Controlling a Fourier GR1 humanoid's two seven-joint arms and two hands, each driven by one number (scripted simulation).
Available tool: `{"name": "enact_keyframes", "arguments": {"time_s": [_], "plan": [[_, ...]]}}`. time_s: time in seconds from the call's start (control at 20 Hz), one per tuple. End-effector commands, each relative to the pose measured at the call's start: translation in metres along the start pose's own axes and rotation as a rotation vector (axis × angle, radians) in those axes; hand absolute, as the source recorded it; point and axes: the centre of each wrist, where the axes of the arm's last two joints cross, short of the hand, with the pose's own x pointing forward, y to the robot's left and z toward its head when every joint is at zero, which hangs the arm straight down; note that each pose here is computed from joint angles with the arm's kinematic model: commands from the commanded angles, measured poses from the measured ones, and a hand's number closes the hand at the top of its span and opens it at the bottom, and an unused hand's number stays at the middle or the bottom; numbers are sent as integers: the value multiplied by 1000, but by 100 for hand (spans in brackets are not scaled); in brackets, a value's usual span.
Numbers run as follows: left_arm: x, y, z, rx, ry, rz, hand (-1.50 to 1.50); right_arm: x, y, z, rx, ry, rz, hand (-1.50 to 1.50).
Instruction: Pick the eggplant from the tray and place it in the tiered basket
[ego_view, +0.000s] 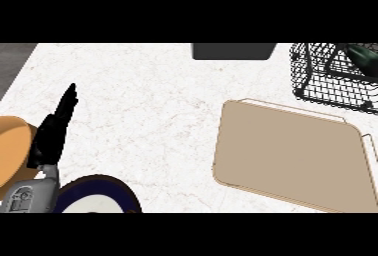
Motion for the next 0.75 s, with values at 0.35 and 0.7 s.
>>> {"name": "enact_keyframes", "arguments": {"time_s": [0.35,0.7], "plan": [[-3,21,19,23,22,-6,0,-95,-113,7,35,183,-134,-150],[-7,2,18,17,32,-9,0,-164,-158,42,24,116,-234,-150]]}}
